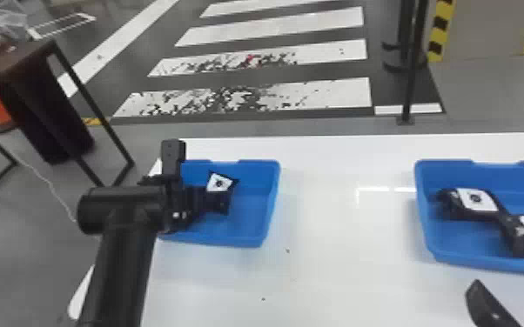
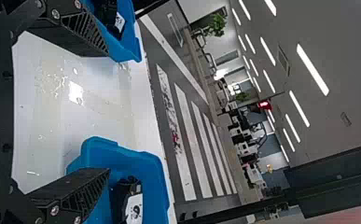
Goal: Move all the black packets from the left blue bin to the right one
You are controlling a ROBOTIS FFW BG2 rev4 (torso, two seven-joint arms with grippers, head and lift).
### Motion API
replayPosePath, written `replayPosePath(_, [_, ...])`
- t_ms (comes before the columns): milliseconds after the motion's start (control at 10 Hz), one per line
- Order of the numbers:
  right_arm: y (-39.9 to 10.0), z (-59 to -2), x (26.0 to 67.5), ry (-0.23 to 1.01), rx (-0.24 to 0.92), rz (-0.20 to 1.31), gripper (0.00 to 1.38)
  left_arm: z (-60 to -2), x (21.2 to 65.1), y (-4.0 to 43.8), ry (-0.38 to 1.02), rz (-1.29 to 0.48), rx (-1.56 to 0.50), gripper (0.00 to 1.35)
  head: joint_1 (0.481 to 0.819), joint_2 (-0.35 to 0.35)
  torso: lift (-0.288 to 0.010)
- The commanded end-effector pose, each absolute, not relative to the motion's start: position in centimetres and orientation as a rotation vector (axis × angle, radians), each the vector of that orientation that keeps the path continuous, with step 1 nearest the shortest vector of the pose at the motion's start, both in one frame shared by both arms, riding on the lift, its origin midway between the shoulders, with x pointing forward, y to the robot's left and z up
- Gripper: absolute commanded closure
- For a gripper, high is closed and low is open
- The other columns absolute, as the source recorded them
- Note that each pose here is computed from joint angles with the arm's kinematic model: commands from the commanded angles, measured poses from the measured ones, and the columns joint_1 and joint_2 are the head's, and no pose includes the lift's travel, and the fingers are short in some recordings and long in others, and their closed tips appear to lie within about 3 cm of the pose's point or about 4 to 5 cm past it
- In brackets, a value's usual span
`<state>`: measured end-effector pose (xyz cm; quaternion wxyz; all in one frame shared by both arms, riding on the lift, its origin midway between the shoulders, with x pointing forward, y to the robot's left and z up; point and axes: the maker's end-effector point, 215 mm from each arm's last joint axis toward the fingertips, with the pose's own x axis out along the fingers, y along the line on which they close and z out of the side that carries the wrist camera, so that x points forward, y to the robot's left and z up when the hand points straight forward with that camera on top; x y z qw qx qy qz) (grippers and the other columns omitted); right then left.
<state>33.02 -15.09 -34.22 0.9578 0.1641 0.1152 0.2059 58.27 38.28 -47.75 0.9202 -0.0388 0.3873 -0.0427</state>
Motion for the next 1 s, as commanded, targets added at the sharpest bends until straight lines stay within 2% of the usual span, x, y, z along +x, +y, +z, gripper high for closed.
replayPosePath(0, [-15.0, -34.5, 32.9, 0.244, 0.340, 0.421, 0.15, -46.9, 59.0, 38.2, 0.763, -0.102, -0.061, 1.15, 0.695, 0.279, -0.140])
replayPosePath(500, [-14.8, -34.9, 32.7, 0.257, 0.359, 0.427, 0.15, -42.8, 59.0, 35.8, 0.642, -0.210, -0.052, 1.15, 0.695, 0.261, -0.140])
replayPosePath(900, [-13.8, -34.5, 33.6, 0.231, 0.396, 0.484, 0.15, -37.5, 53.6, 28.0, 0.482, -0.424, -0.118, 1.15, 0.695, 0.223, -0.140])
